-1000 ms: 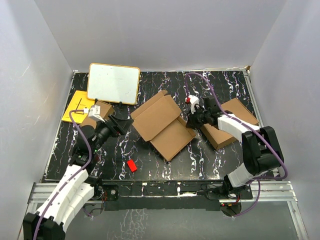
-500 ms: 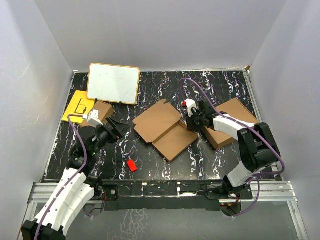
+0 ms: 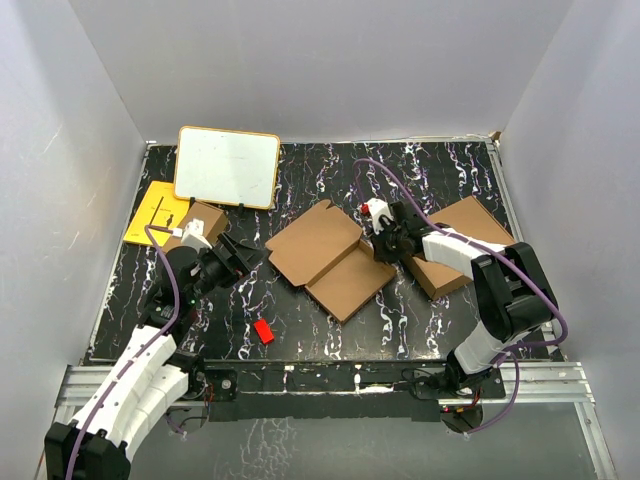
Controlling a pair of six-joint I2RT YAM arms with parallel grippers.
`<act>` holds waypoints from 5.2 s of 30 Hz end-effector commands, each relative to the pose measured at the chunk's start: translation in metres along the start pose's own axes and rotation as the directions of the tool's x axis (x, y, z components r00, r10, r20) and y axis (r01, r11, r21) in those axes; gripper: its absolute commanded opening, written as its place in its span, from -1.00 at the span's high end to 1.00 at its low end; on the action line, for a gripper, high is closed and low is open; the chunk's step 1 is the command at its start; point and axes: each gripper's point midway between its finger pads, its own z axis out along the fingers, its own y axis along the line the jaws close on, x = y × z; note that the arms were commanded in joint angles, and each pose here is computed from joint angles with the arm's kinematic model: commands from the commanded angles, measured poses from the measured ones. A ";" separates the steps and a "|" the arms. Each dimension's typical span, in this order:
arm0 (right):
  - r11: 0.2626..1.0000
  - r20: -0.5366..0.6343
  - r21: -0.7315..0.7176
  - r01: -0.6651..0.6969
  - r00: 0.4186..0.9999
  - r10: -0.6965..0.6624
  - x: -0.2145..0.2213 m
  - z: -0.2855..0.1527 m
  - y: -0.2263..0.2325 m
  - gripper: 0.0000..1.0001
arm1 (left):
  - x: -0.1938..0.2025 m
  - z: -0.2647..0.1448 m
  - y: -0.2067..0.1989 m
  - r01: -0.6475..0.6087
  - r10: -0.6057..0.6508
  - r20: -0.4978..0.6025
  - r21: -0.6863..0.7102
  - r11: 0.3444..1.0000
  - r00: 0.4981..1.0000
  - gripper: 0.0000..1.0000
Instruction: Fold the paper box
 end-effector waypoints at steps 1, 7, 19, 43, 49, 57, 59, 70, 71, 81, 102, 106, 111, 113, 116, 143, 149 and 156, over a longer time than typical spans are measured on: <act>0.987 -0.031 0.157 0.029 0.999 -0.024 0.000 -0.001 -0.026 0.85 | 0.007 -0.001 -0.008 0.051 -0.050 -0.037 0.032 0.998 0.998 -0.55; 0.986 -0.034 0.165 0.032 0.999 -0.027 0.001 -0.003 -0.027 0.79 | 0.012 0.001 0.003 0.088 -0.088 -0.032 0.005 0.996 0.996 -0.55; 0.987 -0.072 0.153 0.055 0.996 -0.045 0.008 0.004 -0.028 0.81 | 0.015 0.012 0.007 0.101 -0.102 -0.057 -0.011 0.995 0.993 -0.55; 0.992 -0.013 0.126 0.028 1.000 -0.026 -0.016 0.006 -0.026 0.82 | 0.014 0.030 0.012 0.133 -0.135 -0.077 -0.040 0.990 0.988 -0.55; 0.994 0.011 0.111 0.019 1.000 -0.020 -0.021 0.002 -0.018 0.84 | 0.013 0.036 0.013 0.128 -0.131 -0.084 -0.038 0.991 0.988 -0.55; 0.996 0.055 0.073 0.042 0.997 -0.046 -0.036 0.001 -0.014 0.23 | 0.016 0.040 0.013 0.132 -0.135 -0.103 -0.038 0.991 0.985 -0.55; 0.996 0.056 0.084 0.042 0.997 -0.047 -0.038 0.003 -0.016 0.24 | 0.016 0.039 0.013 0.134 -0.137 -0.102 -0.039 0.990 0.985 -0.55; 0.987 0.022 0.151 0.056 0.998 -0.060 -0.036 0.015 -0.027 0.84 | 0.016 0.042 0.013 0.137 -0.140 -0.106 -0.036 0.990 0.984 -0.55; 0.987 0.017 0.153 0.055 0.998 -0.059 -0.034 0.015 -0.027 0.84 | 0.016 0.042 0.013 0.136 -0.140 -0.108 -0.038 0.990 0.984 -0.55; 0.993 0.038 0.028 0.111 0.993 -0.112 -0.033 -0.014 0.002 0.06 | 0.016 0.037 0.012 0.128 -0.131 -0.101 -0.033 0.991 0.986 -0.55; 0.982 -0.031 0.163 0.094 0.995 -0.090 -0.003 -0.010 -0.022 0.84 | 0.023 0.036 0.017 0.149 -0.152 -0.112 -0.033 0.988 0.982 -0.55; 0.994 0.022 0.093 0.057 0.998 -0.059 -0.013 -0.015 -0.006 0.84 | 0.027 0.039 0.019 0.154 -0.158 -0.133 -0.043 0.987 0.978 -0.55; 0.996 0.053 -0.083 0.015 0.999 -0.011 -0.017 -0.014 0.025 0.09 | 0.038 0.042 0.025 0.181 -0.192 -0.185 -0.079 0.980 0.964 -0.56; 0.984 0.059 -0.180 -0.001 0.998 0.011 -0.016 -0.017 0.038 -0.06 | 0.040 0.042 0.027 0.176 -0.192 -0.194 -0.098 0.980 0.962 -0.56; 0.957 0.080 -0.289 -0.002 0.996 0.026 -0.018 -0.023 0.052 -0.10 | 0.042 0.041 0.032 0.160 -0.184 -0.197 -0.133 0.978 0.963 -0.57; 0.771 0.339 -0.537 0.342 0.924 -0.173 -0.023 -0.086 0.092 -0.39 | 0.023 -0.006 0.023 -0.070 -0.006 -0.263 -0.276 0.959 0.965 -0.57; 0.799 0.358 -0.497 0.340 0.919 -0.168 -0.026 -0.087 0.083 -0.39 | 0.049 -0.052 0.030 0.045 -0.153 -0.256 -0.383 0.923 0.955 -0.45; 0.824 0.348 -0.467 0.321 0.923 -0.163 -0.029 -0.086 0.076 -0.38 | 0.082 -0.083 0.060 0.071 -0.274 -0.287 -0.561 0.825 0.918 -0.40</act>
